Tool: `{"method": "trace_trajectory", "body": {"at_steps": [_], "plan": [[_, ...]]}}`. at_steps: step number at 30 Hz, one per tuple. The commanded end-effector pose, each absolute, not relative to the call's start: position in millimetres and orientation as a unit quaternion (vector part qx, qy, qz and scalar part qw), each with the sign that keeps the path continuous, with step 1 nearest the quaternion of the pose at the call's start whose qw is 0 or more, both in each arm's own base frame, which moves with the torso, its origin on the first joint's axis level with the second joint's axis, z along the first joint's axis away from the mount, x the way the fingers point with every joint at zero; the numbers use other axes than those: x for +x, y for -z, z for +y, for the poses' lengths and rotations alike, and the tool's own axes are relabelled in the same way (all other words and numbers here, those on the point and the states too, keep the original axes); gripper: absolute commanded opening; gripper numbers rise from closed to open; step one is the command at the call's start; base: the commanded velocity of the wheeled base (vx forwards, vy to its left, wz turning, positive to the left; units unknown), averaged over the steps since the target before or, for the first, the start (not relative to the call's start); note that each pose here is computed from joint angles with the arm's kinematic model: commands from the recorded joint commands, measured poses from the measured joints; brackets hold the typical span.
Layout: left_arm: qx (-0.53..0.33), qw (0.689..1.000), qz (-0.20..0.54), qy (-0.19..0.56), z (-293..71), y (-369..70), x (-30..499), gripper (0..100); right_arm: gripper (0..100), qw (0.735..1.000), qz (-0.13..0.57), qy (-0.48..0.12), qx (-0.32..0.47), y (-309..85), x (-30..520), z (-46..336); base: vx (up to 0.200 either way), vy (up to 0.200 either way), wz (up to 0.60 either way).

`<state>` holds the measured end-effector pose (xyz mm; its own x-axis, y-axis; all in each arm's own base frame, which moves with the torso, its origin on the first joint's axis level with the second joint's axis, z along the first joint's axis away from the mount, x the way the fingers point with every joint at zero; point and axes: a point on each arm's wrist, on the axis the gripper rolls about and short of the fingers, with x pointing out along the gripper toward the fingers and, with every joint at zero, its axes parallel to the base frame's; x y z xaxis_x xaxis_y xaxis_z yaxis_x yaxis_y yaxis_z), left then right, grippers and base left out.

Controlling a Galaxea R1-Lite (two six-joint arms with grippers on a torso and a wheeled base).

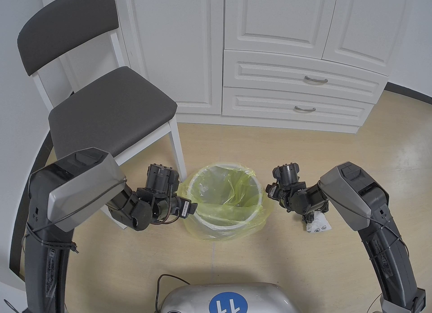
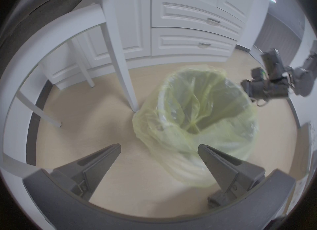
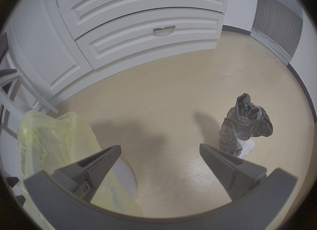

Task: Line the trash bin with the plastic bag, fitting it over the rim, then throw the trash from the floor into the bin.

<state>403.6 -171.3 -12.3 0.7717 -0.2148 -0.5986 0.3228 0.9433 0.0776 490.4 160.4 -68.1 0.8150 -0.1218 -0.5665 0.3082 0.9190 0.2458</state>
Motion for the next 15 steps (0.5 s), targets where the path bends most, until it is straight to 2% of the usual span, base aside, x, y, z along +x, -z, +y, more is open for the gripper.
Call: {"method": "trace_trajectory", "body": {"at_steps": [1, 4, 11, 15], "plan": [[0.103, 0.927, 0.31, 0.186, -149, -18, 382, 100, 100, 0.938, 0.282, 0.115, 0.165, 67, 490, 160, 0.0, 0.0, 0.0], [0.112, 0.915, 0.317, 0.223, -143, -21, 371, 100, 100, 0.938, 0.284, 0.115, 0.165, 68, 489, 160, 0.0, 0.0, 0.0], [0.127, 0.899, 0.334, 0.251, -143, 1, 369, 100, 100, 0.938, 0.282, 0.114, 0.166, 68, 489, 161, 0.0, 0.0, 0.0], [0.111, 0.906, 0.313, 0.263, -166, 12, 380, 100, 100, 0.938, 0.283, 0.114, 0.165, 69, 489, 161, 0.0, 0.0, 0.0]]}}
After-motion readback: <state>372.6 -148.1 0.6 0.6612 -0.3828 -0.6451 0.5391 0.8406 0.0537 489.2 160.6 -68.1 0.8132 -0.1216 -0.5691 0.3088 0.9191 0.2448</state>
